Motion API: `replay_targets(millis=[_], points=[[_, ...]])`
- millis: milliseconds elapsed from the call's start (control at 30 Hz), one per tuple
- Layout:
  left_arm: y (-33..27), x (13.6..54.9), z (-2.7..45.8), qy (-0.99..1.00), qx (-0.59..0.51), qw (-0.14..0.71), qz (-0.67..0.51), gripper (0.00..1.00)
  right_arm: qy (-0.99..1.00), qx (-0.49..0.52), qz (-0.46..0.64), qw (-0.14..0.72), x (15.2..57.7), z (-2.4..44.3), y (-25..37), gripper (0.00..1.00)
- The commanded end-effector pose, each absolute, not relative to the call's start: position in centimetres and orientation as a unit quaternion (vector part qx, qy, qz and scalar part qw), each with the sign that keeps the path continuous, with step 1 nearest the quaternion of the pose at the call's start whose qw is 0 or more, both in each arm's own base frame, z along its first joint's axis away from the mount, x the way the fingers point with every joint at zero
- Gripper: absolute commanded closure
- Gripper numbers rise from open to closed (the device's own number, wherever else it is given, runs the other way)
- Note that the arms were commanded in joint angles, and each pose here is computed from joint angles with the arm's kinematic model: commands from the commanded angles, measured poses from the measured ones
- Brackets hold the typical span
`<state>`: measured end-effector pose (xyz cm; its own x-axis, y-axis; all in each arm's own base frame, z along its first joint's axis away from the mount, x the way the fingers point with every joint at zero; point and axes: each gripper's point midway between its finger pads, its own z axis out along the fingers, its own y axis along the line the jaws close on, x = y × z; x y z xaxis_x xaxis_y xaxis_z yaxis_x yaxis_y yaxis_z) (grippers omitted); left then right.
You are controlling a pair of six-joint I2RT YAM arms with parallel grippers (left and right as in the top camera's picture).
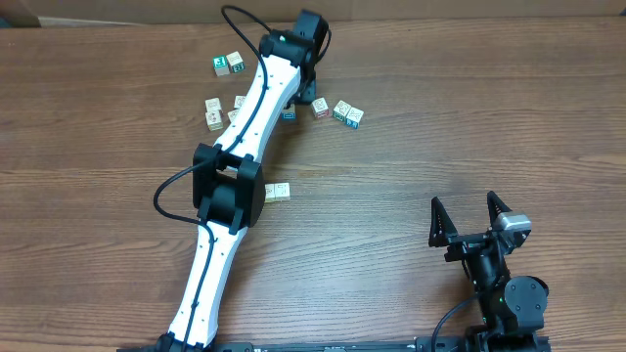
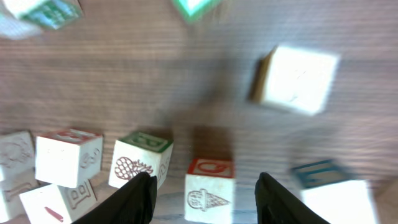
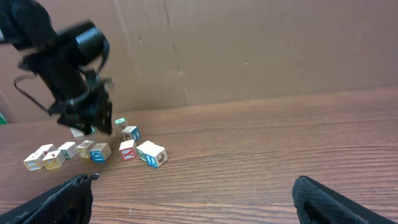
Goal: Form a horizontal line
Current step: 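Grasp the blue-rimmed pretzel block with the left gripper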
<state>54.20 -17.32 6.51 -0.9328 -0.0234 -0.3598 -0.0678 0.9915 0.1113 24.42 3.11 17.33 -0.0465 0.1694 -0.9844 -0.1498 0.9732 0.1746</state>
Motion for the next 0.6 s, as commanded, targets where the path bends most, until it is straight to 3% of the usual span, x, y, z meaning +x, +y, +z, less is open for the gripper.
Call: replay_targets(millis=[0, 200, 567], points=[[-19.3, 55.1, 9.2, 0.977, -0.06, 0.206, -0.006, 0.48, 0.713, 0.009, 0.111, 0.692, 24.5, 17.1, 2.9, 0.0], [-21.5, 54.0, 8.6, 0.972, -0.143, 0.174, -0.064, 0.44, 0.713, 0.009, 0.111, 0.692, 24.5, 17.1, 2.9, 0.0], [-23.7, 52.8, 5.8, 0.977, -0.133, 0.161, -0.052, 0.46, 0.713, 0.009, 0.111, 0.692, 24.5, 17.1, 2.9, 0.0]])
